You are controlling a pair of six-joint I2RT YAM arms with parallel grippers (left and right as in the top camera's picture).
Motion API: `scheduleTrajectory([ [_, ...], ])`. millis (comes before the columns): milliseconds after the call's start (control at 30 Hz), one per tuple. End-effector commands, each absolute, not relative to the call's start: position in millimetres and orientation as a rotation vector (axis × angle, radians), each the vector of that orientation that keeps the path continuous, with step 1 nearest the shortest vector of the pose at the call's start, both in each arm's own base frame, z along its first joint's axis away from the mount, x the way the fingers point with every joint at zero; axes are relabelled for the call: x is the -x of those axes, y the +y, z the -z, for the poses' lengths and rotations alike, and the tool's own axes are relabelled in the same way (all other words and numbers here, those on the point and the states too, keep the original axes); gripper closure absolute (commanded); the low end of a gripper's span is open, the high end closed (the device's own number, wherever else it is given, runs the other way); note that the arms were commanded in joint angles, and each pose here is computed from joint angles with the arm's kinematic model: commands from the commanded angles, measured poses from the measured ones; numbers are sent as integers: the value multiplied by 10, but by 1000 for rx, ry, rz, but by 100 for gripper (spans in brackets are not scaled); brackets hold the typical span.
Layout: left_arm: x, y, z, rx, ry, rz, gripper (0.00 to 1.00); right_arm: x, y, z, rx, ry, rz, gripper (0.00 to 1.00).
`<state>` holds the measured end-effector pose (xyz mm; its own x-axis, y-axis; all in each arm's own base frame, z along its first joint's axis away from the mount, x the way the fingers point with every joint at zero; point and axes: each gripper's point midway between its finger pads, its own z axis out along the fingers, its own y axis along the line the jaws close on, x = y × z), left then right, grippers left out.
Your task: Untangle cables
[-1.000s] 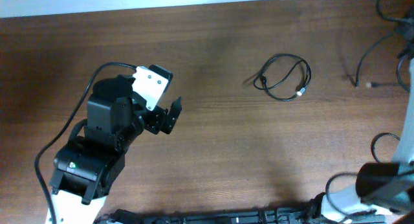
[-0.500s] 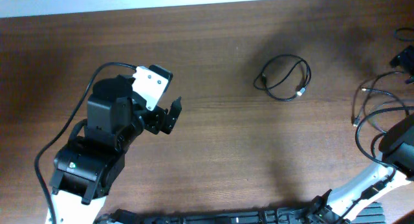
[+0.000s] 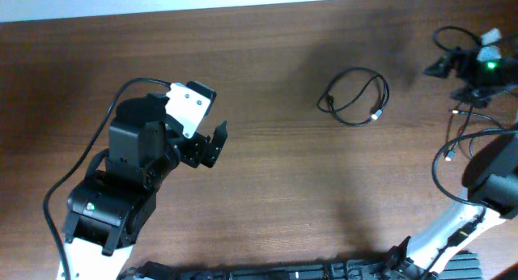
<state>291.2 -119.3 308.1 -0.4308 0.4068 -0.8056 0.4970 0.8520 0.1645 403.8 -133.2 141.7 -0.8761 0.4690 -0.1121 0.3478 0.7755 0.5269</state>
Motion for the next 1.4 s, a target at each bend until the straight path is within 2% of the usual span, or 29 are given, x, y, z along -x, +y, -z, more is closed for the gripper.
scheduleTrajectory([
  [0, -2915, -1192, -3104, -671, 2066, 120, 1, -4188, -812, -1535, -440, 2753, -799, 0],
  [300, -2915, -1192, -3105, -671, 2066, 120, 1, -4185, 479, -1467, -30, 2890, -860, 0],
  [533, -2915, -1192, -3104, -671, 2066, 120, 1, -4075, 471, -1073, -472, 3062, -465, 0],
  [700, -2915, -1192, -3105, -671, 2066, 120, 1, -3987, 645, -817, -476, 3097, -437, 1],
  [733, -2915, -1192, -3105, -671, 2066, 120, 1, -4011, 707, -735, -446, 3085, -440, 23],
  [767, -2915, -1192, -3105, -671, 2066, 120, 1, -4034, 741, -668, -448, 3071, -444, 35],
  [833, -2915, -1192, -3104, -671, 2066, 120, 1, -4048, 778, -567, -539, 3050, -450, 48],
  [867, -2915, -1193, -3105, -672, 2066, 120, 1, -4033, 791, -490, -573, 3045, -451, 58],
  [933, -2915, -1192, -3104, -671, 2066, 119, 1, -4013, 784, -391, -594, 3041, -452, 87],
  [967, -2915, -1192, -3104, -671, 2066, 120, 1, -4011, 784, -390, -595, 3041, -451, 96],
  [1200, -2915, -1192, -3105, -671, 2066, 120, 1, -4065, 757, -534, -591, 3008, -459, 96],
  [1267, -2915, -1192, -3105, -671, 2066, 120, 1, -4199, 661, -817, -550, 2938, -455, 96],
  [1367, -2915, -1192, -3104, -671, 2066, 120, 1, -4417, 238, -1415, -601, 2793, -294, 96],
])
